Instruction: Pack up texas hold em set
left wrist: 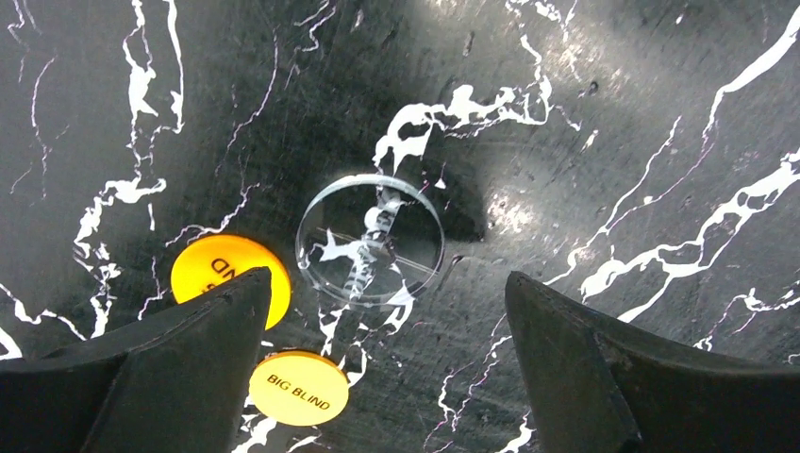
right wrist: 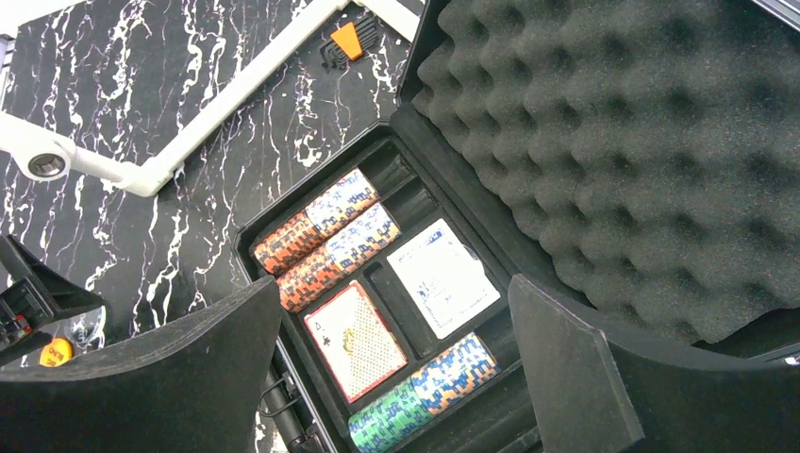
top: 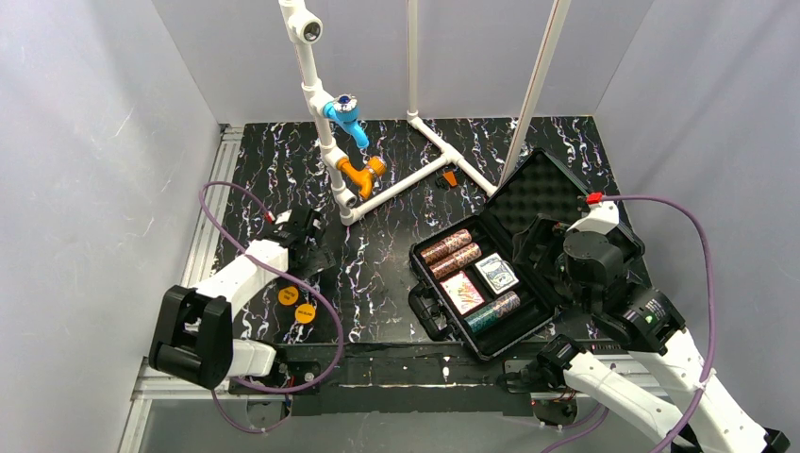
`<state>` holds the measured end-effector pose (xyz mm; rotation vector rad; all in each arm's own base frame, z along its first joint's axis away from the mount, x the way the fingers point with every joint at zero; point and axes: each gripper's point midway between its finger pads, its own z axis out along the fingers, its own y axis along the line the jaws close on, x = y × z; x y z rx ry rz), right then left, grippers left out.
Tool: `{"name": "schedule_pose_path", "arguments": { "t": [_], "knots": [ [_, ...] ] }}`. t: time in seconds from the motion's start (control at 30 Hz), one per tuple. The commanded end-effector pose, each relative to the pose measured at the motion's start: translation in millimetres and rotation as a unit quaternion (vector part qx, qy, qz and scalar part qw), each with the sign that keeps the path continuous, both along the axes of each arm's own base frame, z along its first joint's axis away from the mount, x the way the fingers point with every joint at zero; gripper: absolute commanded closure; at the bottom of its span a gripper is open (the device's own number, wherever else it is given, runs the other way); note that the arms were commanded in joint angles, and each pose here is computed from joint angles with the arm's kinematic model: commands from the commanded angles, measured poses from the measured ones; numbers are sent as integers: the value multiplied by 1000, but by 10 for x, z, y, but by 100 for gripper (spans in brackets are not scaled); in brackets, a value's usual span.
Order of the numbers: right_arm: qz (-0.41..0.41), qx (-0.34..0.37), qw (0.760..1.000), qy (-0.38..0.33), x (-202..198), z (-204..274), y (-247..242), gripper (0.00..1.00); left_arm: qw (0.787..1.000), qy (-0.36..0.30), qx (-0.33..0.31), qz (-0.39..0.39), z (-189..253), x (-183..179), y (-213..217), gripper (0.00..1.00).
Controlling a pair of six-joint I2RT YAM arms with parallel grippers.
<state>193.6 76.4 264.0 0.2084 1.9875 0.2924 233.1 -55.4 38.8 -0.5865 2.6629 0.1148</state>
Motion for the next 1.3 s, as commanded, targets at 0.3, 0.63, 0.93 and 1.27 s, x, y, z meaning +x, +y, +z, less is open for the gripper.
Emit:
{"name": "schedule_pose_path", "arguments": {
  "t": [0.3, 0.63, 0.93, 1.27],
  "knots": [
    [-12, -4, 1000, -12, 45, 9, -32, 2, 1000, 7, -8, 19, -64, 186, 50, 10],
    [-6, -8, 1000, -8, 106, -19, 43, 2, 999, 24, -15, 22, -160, 151, 38, 18],
    [5, -8, 1000, -7, 159, -27, 129, 2, 999, 32, -3, 39, -230, 98, 92, 26],
    [6, -8, 1000, -9, 157, -15, 125, 2, 999, 35, -25, 19, -288, 114, -5, 46]
  ]
}}
